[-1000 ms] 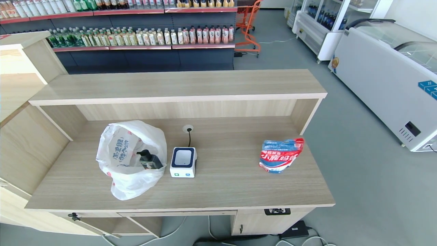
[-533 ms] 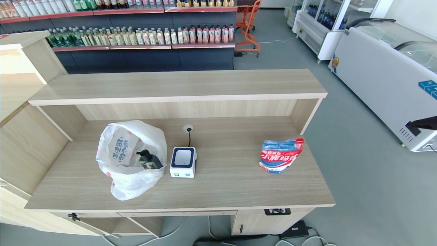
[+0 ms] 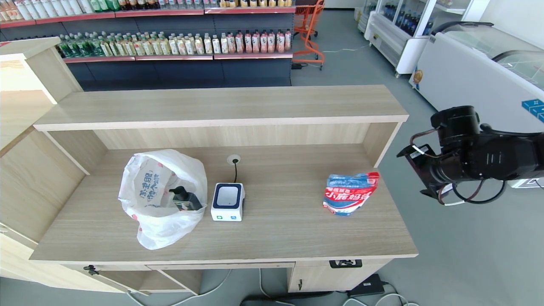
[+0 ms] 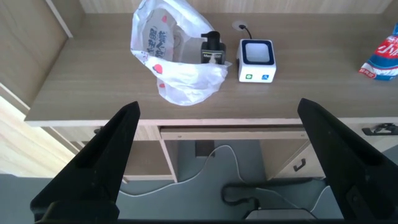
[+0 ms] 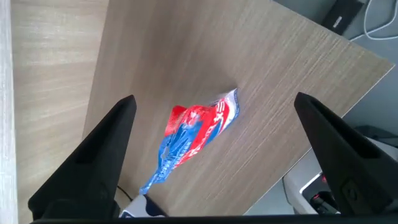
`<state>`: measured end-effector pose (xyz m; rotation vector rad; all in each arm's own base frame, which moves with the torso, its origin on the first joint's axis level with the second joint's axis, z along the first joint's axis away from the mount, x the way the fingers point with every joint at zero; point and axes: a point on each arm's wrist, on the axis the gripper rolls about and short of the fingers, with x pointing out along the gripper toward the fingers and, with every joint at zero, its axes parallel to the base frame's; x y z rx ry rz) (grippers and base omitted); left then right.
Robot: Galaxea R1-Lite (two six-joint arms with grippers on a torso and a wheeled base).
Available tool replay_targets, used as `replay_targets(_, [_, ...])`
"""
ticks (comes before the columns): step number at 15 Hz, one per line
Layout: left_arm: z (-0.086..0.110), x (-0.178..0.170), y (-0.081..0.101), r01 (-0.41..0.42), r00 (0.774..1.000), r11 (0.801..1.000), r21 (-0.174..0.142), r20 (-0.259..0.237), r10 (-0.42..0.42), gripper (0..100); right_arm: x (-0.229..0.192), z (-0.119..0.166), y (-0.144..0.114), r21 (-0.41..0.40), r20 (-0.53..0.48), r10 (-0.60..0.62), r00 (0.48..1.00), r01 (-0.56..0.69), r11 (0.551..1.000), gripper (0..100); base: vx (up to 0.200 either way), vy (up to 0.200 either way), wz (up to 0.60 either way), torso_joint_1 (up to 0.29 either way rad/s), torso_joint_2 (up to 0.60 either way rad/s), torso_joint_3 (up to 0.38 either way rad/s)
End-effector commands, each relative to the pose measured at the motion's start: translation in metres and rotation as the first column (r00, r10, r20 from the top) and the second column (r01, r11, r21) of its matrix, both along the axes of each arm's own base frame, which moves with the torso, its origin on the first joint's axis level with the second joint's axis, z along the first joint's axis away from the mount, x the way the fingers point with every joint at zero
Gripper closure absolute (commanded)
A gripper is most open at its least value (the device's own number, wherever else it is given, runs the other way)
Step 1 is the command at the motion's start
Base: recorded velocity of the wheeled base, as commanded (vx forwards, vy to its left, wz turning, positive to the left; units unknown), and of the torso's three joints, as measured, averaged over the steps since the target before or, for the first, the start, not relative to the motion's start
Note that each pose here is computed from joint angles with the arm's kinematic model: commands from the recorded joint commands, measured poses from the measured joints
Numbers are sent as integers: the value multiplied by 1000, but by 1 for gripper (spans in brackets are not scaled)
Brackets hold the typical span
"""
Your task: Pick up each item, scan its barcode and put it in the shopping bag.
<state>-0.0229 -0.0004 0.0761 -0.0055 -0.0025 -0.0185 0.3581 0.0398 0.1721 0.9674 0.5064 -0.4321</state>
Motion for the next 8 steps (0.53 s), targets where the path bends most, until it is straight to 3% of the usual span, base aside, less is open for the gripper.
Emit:
replay_targets(1, [0, 0, 0, 0, 1000, 1000, -1, 1, 0, 0, 21, -33, 31, -7, -68, 71, 995, -72, 997, 0, 0, 0, 0, 0, 0, 0])
replay_targets(4, [0, 0, 0, 0, 1000, 1000, -1, 1, 0, 0, 30, -35, 51, -7, -54, 113, 992, -114, 993, 0, 0, 0, 0, 0, 0, 0])
replay_targets(8, [0, 0, 0, 0, 1000, 1000, -1, 1, 0, 0, 35, -54, 54, -24, -103, 115, 988, -118, 993, 0, 0, 0, 0, 0, 0, 0])
